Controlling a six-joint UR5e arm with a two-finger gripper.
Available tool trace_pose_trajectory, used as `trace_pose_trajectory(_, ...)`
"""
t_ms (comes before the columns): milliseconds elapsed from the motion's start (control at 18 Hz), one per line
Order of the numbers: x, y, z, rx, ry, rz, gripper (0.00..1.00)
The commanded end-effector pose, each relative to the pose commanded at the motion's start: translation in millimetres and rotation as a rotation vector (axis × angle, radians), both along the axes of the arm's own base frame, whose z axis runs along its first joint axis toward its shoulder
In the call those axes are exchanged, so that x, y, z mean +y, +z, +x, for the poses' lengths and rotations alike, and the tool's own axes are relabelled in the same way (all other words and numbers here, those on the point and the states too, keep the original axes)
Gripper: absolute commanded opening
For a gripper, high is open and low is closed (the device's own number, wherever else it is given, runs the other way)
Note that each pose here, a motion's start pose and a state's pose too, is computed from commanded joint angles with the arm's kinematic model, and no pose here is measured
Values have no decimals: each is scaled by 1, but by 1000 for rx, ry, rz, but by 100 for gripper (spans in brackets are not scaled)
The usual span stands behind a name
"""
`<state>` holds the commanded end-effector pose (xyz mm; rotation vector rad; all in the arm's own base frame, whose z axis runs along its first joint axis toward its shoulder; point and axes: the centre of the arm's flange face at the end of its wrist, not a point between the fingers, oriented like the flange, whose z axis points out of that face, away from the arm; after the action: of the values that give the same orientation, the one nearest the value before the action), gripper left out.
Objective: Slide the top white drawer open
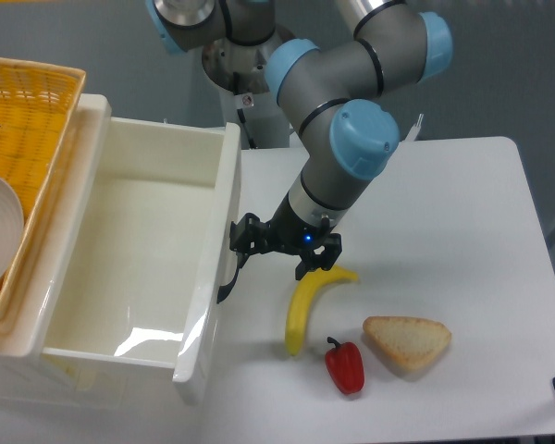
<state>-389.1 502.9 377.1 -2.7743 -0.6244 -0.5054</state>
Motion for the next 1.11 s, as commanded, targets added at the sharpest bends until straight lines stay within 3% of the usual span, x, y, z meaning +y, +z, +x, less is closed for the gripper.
trace_pose_trajectory(222,-9,11,-14,30,19,15,100)
trace_pose_trajectory(389,-20,19,-29,79,-17,46,100)
trace_pose_trajectory(556,-25,11,-41,179,-137,25,100)
trace_pose_trajectory(833,-34,-37,-78,299,-377,-52,100)
trace_pose_trajectory(1111,-56,-58,-118,382,-468,-138,100)
